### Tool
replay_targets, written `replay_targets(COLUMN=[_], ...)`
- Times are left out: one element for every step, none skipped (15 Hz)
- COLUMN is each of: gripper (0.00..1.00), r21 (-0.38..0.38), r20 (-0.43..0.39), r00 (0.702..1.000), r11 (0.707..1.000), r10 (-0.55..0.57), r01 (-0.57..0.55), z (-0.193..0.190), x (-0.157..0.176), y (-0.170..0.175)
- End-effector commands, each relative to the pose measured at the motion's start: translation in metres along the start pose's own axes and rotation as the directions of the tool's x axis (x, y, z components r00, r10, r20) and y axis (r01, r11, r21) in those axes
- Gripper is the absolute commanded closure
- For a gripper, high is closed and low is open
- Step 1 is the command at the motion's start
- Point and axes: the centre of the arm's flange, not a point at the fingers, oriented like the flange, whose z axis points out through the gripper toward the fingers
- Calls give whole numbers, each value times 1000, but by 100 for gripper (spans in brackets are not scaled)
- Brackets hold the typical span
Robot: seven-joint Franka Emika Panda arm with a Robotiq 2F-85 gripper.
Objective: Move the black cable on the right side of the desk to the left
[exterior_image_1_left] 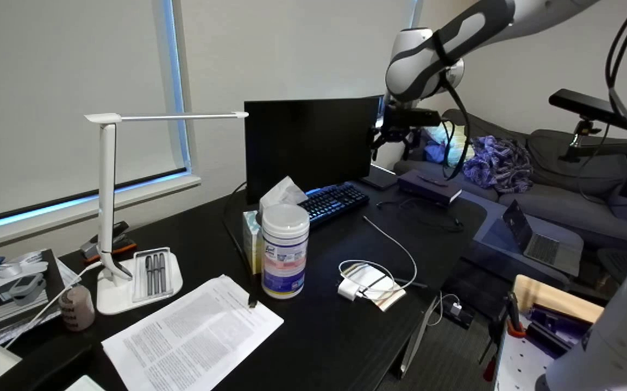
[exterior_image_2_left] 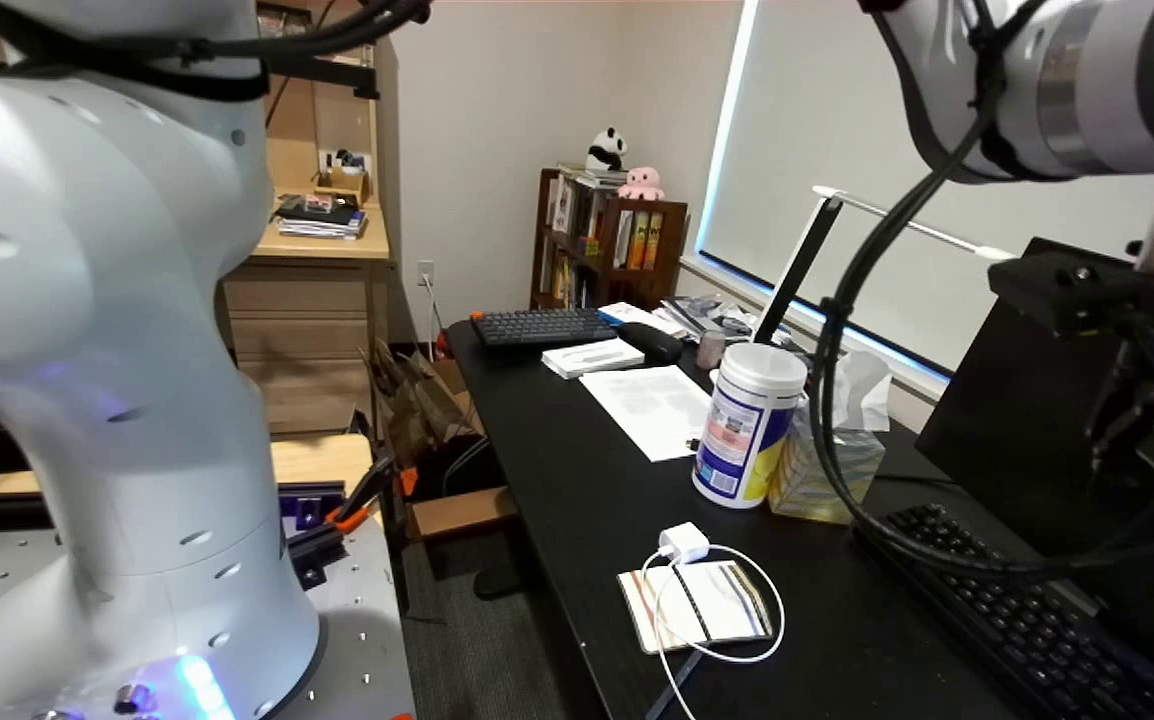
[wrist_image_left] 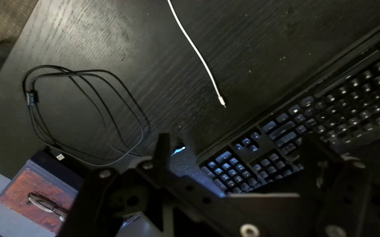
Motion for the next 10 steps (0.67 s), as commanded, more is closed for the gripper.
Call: replay_targets(gripper=[0, 0, 0, 0, 0, 0, 0, 0, 0, 0], r21=[-41, -51, -53, -52, -39, -27, -24, -17, -14, -11], r20=[53, 57, 68, 69, 74, 84, 94, 99, 107, 116], r00=[990, 985, 979, 972, 967, 959, 949, 939, 929, 922], r11=[991, 985, 981, 974, 969, 963, 953, 944, 935, 929], r10=[128, 166, 192, 224, 245, 270, 302, 331, 354, 369], r01=[-126, -163, -189, -221, -243, -268, -301, -331, -354, -371], z=[30, 40, 48, 55, 65, 72, 81, 90, 100, 108], x=[44, 55, 67, 74, 85, 92, 100, 106, 112, 117], y=[12, 20, 29, 36, 46, 53, 63, 71, 79, 86])
